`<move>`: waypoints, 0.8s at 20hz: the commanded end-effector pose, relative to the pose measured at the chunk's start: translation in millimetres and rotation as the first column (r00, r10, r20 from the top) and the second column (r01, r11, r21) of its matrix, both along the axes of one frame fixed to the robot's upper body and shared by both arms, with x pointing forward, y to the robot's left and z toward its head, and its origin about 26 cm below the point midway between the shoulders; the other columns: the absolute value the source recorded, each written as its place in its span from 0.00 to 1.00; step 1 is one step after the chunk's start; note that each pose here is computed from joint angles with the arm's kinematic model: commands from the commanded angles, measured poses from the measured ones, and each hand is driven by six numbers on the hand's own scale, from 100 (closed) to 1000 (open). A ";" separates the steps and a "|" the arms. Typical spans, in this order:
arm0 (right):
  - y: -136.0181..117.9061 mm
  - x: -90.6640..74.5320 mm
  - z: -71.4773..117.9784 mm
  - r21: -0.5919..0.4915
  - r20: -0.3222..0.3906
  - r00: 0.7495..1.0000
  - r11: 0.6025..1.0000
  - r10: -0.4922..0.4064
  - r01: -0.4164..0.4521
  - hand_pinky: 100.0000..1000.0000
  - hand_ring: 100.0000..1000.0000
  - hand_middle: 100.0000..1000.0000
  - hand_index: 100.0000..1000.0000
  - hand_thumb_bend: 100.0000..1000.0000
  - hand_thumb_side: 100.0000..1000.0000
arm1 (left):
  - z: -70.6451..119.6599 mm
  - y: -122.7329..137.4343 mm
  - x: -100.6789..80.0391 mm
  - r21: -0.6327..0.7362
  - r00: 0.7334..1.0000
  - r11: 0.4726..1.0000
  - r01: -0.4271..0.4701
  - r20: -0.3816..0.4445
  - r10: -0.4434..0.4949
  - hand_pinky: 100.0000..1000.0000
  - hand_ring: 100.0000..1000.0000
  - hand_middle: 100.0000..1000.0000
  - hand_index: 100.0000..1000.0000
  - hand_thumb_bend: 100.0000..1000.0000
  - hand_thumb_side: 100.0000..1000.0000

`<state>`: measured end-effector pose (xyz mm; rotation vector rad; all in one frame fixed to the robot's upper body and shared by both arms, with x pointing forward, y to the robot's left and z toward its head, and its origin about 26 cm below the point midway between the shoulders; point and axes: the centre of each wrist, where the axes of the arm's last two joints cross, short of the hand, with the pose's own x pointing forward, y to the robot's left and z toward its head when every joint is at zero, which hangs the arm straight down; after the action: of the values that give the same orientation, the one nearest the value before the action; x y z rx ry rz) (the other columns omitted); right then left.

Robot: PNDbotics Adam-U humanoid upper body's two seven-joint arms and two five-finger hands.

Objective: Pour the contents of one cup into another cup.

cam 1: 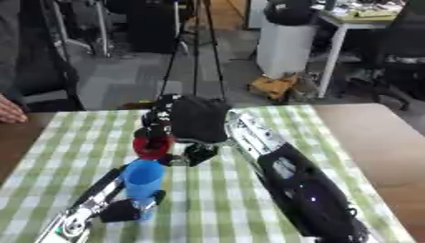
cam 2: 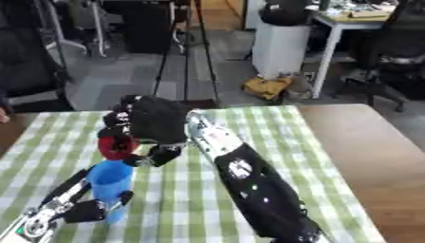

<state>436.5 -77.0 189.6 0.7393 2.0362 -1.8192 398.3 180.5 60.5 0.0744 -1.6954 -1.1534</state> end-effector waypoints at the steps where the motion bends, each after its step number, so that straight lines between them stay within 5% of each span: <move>1: -0.2 -0.2 17.3 -0.010 0.074 0.997 1.000 0.009 -0.008 0.58 0.50 0.51 0.72 0.17 0.19 | 11.2 -0.5 3.3 -0.005 1.000 1.000 0.003 0.031 -0.002 0.41 0.49 0.56 0.72 0.13 0.48; 16: 5.3 -0.1 16.4 -0.034 0.167 0.986 0.999 0.021 -0.015 0.59 0.50 0.50 0.71 0.17 0.19 | 10.3 -1.1 2.9 -0.004 1.000 1.000 0.005 0.028 -0.005 0.41 0.49 0.56 0.72 0.12 0.48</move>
<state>434.7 -71.1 190.8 0.8160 1.9295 -1.7548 398.3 180.5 60.5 0.0743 -1.6946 -1.1535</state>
